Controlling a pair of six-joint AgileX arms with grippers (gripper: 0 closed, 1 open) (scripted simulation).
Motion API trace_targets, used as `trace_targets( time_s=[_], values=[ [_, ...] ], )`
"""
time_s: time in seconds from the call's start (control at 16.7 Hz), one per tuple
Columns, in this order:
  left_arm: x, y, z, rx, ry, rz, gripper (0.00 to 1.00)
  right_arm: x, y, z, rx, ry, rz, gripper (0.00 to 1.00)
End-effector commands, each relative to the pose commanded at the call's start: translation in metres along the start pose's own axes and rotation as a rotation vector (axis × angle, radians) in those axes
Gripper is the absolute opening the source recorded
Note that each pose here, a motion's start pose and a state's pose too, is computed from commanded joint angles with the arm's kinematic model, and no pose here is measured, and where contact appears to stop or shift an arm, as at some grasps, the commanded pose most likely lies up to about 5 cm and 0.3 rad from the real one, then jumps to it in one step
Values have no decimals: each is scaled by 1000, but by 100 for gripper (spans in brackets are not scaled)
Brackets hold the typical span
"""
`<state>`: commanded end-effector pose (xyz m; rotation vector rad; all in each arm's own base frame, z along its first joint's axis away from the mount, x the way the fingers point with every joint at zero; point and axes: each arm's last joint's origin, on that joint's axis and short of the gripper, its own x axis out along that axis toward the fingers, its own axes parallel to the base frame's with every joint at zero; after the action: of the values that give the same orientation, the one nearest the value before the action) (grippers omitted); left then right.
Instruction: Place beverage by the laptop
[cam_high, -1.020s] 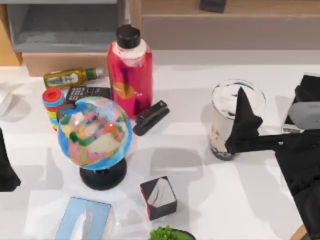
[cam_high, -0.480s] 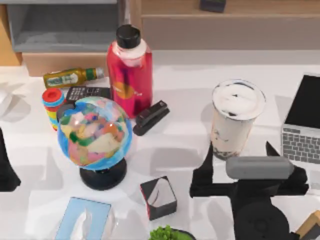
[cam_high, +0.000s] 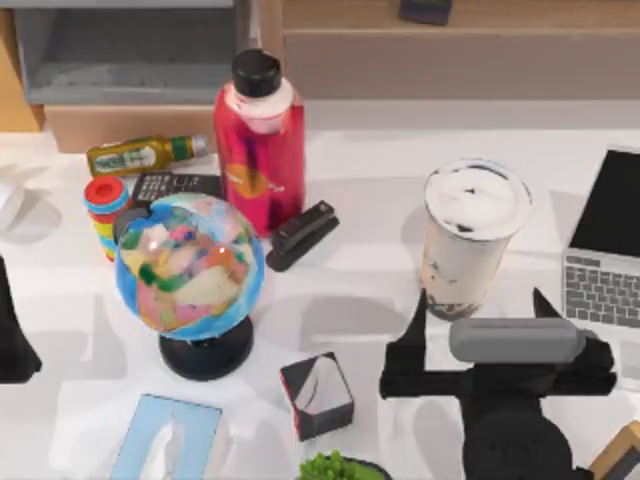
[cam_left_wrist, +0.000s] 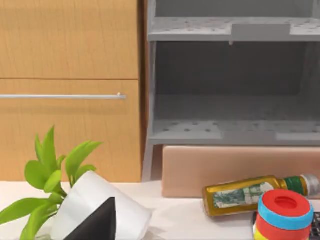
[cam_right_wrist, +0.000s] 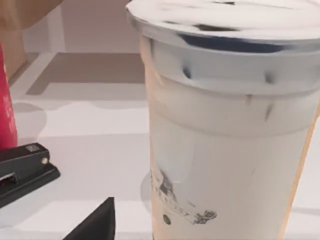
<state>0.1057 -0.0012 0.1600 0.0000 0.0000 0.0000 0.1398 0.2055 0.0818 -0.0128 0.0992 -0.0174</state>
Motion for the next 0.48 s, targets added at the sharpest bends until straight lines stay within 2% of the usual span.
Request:
trace_targets(
  time_s=[0.18, 0.48],
  values=[
    [0, 0, 0, 0, 0, 0, 100, 13, 3, 0, 2, -4, 6, 100],
    [0, 0, 0, 0, 0, 0, 100, 62, 9, 3, -3, -9, 6, 100]
  ],
)
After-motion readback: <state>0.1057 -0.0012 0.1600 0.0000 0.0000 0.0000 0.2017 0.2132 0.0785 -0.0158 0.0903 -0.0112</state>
